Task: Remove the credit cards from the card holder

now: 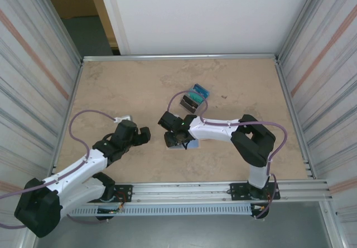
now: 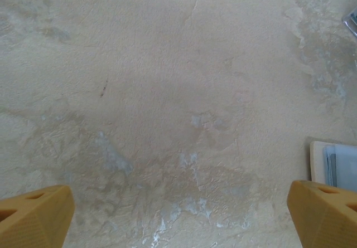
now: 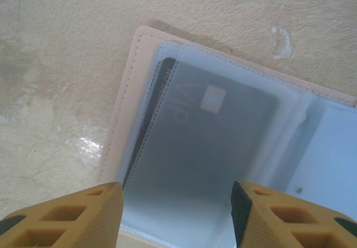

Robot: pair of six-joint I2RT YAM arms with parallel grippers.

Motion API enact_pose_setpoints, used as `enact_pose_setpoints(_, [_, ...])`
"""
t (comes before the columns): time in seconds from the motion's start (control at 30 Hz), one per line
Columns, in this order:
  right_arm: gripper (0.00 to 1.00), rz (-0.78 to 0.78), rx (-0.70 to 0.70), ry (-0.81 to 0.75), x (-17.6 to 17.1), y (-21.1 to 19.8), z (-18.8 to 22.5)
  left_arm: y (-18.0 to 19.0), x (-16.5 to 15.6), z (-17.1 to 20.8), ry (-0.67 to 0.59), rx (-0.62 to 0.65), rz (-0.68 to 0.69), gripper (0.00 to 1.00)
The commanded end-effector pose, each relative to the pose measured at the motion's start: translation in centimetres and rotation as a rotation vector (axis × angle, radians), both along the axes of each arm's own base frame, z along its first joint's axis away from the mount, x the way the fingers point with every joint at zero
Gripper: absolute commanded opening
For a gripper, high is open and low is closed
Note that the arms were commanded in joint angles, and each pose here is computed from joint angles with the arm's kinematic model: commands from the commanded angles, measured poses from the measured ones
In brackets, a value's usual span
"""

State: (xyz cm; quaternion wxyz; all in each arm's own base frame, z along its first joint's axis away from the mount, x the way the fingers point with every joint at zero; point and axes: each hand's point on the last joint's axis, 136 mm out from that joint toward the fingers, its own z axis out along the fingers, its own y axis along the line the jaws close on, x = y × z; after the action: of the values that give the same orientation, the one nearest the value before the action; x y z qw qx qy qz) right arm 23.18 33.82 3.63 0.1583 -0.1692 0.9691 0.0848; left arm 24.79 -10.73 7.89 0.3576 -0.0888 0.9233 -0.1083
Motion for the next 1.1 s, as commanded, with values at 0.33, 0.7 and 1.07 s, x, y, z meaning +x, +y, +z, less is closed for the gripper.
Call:
enact_pose_setpoints(0.33, [0.56,-0.004,0.042,0.055,-0.9,1.0,-1.0,0.6,-0.4,-0.8,0.024,-0.002,0.029,0.99])
enact_pose_setpoints(0.7, [0.54,-0.013,-0.041,0.07,-1.4,-0.4,-2.9,0.5,-0.3,-0.7,0.024,-0.003,0.028,0.99])
enact_pose_setpoints(1.07, [0.47,-0.023,-0.048,0.064,-1.4,-0.8,-3.2,0.3,-0.2,-0.8,0.028,-0.008,0.021,0.99])
